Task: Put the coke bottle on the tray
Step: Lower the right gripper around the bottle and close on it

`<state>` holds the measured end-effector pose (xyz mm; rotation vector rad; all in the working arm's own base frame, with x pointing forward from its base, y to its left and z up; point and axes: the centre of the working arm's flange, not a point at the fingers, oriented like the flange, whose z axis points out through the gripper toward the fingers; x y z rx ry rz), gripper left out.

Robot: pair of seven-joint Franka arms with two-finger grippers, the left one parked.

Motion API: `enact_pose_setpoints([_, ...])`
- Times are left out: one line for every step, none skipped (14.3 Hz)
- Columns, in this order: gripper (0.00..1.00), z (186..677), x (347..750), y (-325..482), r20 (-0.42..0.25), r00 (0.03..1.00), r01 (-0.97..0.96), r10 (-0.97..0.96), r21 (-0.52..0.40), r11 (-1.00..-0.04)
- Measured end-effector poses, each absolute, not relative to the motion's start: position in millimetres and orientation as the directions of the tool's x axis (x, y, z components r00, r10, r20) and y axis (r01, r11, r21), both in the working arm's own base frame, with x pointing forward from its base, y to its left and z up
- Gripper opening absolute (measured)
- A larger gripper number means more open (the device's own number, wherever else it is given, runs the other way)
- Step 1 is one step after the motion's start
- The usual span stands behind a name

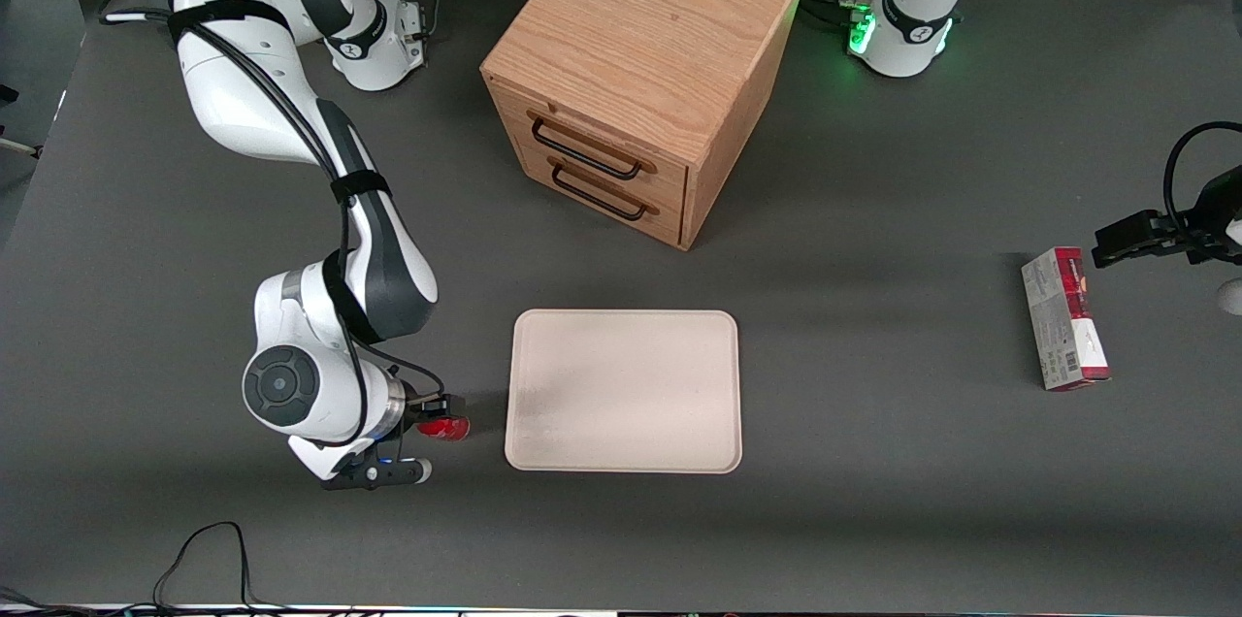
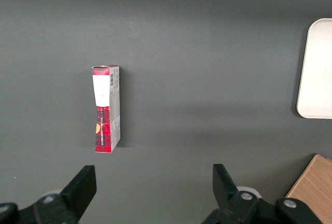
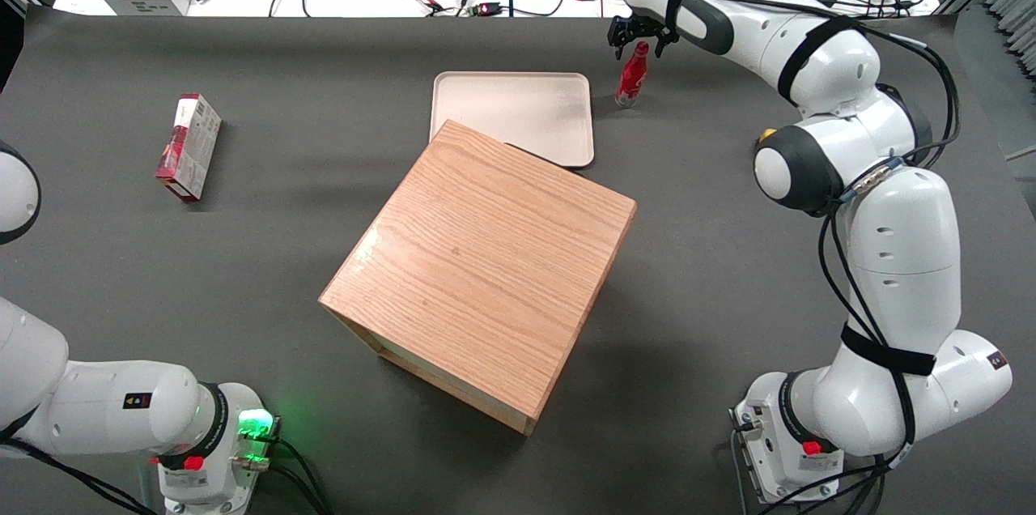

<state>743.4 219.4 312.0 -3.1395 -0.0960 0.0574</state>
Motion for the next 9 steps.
enact_pose_setpoints([0.88,312.0,743.3,220.1,-0.036,0.997,0.062,0.062,-0.001,-0.998])
enact_pose_setpoints([0.78,312.0,743.3,220.0,-0.036,0.997,0.062,0.062,-0.001,-0.998])
enact_pose_setpoints([0.64,312.0,743.4,220.0,-0.036,0.997,0.062,0.062,-0.001,-0.998])
enact_pose_setpoints([0.54,312.1,743.4,219.8,-0.036,0.997,0.062,0.062,-0.001,-0.998])
enact_pose_setpoints([0.44,312.4,743.6,219.3,-0.035,0.998,0.061,0.061,-0.002,-0.998])
enact_pose_setpoints([0.34,312.8,743.9,218.3,-0.034,0.998,0.06,0.06,-0.001,-0.998])
enact_pose_setpoints([0.34,312.8,743.9,218.2,-0.034,0.998,0.06,0.06,-0.001,-0.998])
enact_pose_setpoints([0.34,312.8,743.9,218.2,-0.034,0.998,0.06,0.06,-0.001,-0.998])
enact_pose_setpoints([0.34,312.8,743.9,218.2,-0.034,0.998,0.06,0.06,-0.001,-0.998])
